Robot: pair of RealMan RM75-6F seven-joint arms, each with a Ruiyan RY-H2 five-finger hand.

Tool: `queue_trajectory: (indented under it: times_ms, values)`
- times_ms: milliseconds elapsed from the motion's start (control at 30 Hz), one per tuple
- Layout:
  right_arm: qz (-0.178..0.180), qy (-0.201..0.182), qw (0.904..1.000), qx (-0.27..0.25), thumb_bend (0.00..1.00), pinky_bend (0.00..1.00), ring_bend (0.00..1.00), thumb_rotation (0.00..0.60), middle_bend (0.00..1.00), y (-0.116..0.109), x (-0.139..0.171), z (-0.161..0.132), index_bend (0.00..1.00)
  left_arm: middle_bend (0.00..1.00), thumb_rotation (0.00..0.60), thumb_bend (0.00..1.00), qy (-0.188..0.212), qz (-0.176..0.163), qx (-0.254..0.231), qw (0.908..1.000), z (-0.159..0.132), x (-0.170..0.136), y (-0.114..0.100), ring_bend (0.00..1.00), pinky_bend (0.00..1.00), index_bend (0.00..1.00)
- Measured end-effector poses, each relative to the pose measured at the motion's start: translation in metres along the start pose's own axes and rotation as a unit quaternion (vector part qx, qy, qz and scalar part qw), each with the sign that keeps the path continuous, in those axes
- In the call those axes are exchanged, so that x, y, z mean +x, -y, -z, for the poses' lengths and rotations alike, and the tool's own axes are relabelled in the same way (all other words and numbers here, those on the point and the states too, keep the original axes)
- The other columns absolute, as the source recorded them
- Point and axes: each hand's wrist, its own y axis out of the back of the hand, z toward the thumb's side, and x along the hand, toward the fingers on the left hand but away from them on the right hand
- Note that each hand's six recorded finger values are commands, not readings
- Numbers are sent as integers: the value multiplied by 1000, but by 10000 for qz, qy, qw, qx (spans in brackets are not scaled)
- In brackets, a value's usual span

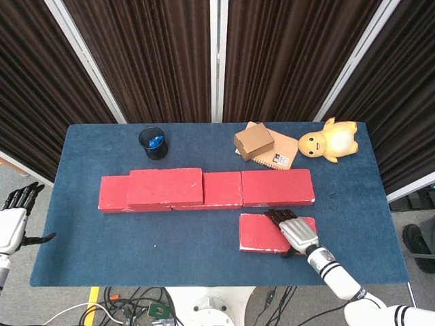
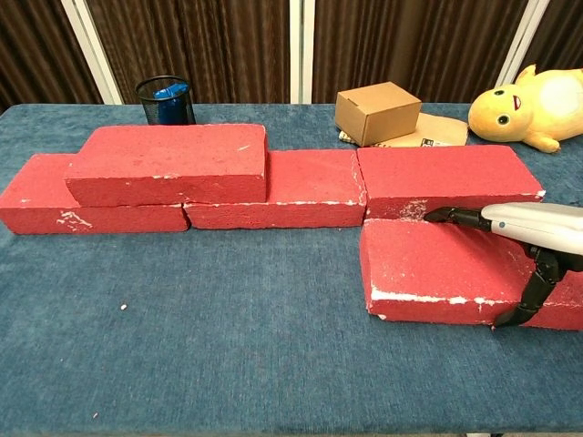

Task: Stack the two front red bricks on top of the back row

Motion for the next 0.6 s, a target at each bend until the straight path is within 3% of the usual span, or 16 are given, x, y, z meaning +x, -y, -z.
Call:
queue_trajectory:
  times_ms: [233, 433, 600]
  values:
    - [118, -52, 9999, -67, 0, 8, 33, 600, 51, 0, -3, -1, 0, 0, 600, 30, -30, 34, -31, 10000, 2, -1, 2, 0, 0, 8]
    - [267, -26, 9996, -78, 0, 192, 164, 600, 190, -2, -4, 1, 0, 0, 600, 31, -28, 62, -22, 10000, 3, -1, 3, 0, 0, 8]
    - [306, -42, 9995, -90, 0, 235, 192, 600, 219, -3, -3, 0, 0, 0, 600, 30, -28, 73, -28, 10000, 3, -2, 4, 0, 0, 8]
